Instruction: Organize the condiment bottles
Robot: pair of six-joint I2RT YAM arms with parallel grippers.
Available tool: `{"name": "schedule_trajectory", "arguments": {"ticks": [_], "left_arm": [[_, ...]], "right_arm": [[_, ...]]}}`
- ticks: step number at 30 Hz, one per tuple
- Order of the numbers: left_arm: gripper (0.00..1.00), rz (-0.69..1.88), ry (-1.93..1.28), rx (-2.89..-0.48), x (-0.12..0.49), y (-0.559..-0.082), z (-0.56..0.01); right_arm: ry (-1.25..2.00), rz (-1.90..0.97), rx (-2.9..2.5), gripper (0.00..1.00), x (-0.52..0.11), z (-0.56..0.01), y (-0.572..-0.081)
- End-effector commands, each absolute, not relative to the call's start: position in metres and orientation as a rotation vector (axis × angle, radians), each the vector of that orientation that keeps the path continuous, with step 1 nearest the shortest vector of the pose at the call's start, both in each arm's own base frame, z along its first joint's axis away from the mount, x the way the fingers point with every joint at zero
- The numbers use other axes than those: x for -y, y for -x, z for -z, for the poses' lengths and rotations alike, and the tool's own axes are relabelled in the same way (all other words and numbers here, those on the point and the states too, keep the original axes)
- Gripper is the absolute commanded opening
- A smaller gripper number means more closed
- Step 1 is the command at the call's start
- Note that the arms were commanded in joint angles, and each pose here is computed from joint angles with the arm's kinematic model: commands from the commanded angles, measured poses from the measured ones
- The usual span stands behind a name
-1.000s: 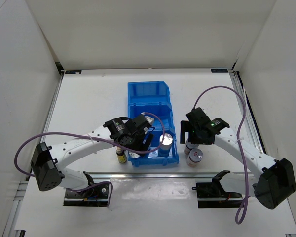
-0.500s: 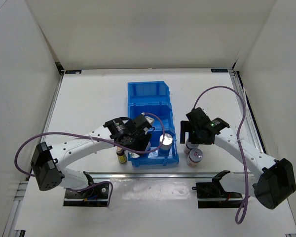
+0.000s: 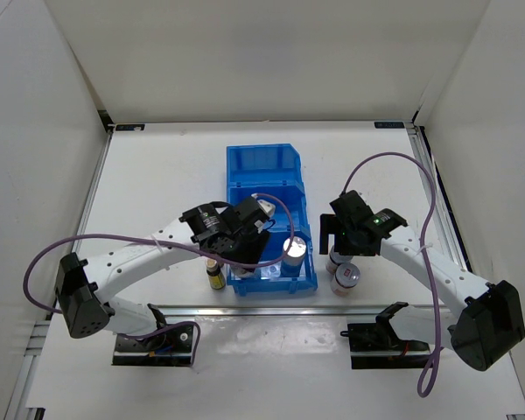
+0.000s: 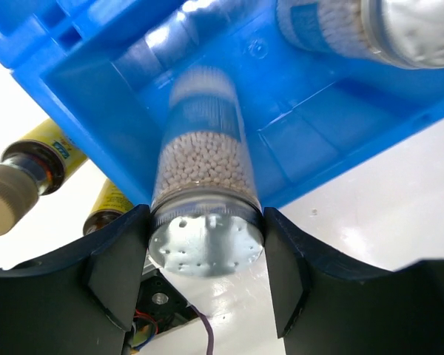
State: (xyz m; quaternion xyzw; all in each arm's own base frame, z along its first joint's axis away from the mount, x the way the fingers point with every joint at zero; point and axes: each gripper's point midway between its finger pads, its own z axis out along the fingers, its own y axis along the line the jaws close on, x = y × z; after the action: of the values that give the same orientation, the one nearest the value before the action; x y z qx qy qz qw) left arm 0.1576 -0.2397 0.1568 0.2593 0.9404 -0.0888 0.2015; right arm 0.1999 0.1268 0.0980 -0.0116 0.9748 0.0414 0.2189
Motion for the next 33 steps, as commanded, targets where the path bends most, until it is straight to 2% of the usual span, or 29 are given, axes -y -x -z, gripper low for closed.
{"name": "schedule_trajectory", "arguments": {"ticks": [1,13,20,23,25,26,27,28,33], "left_arm": [[0.2,0.324,-0.712,-2.535,0.248,-0.164,-0.192],[0.19,0.234,-0.729,-2.539,0.251,-0.176,-0.182],[0.3,0.166,-0.724,-2.546,0.249,-0.182,-0.174],[0.39,0.158,-0.727,-2.553,0.251,-0.184,-0.169],[0.52,0.158,-0.727,-2.553,0.251,-0.184,-0.169],[0.6,0.149,-0.723,-2.548,0.251,-0.185,-0.169],[0.8,0.149,-0.723,-2.548,0.251,-0.185,-0.169],[0.86,0.139,-0.719,-2.544,0.25,-0.186,-0.17],[0.94,0.129,-0.701,-2.519,0.248,-0.191,-0.176]], "right_arm": [[0.035,-0.094,-2.688,1.0,-0.122,-0.1,-0.201],[0.035,-0.094,-2.688,1.0,-0.122,-0.1,-0.201],[0.034,-0.101,-2.68,1.0,-0.122,-0.102,-0.201],[0.035,-0.095,-2.688,1.0,-0.121,-0.101,-0.199],[0.035,-0.094,-2.688,1.0,-0.121,-0.101,-0.199],[0.035,-0.094,-2.688,1.0,-0.121,-0.101,-0.199],[0.032,-0.084,-2.683,1.0,-0.12,-0.101,-0.2],[0.032,-0.084,-2.683,1.0,-0.12,-0.101,-0.2],[0.021,-0.08,-2.692,1.0,-0.12,-0.099,-0.2]]}}
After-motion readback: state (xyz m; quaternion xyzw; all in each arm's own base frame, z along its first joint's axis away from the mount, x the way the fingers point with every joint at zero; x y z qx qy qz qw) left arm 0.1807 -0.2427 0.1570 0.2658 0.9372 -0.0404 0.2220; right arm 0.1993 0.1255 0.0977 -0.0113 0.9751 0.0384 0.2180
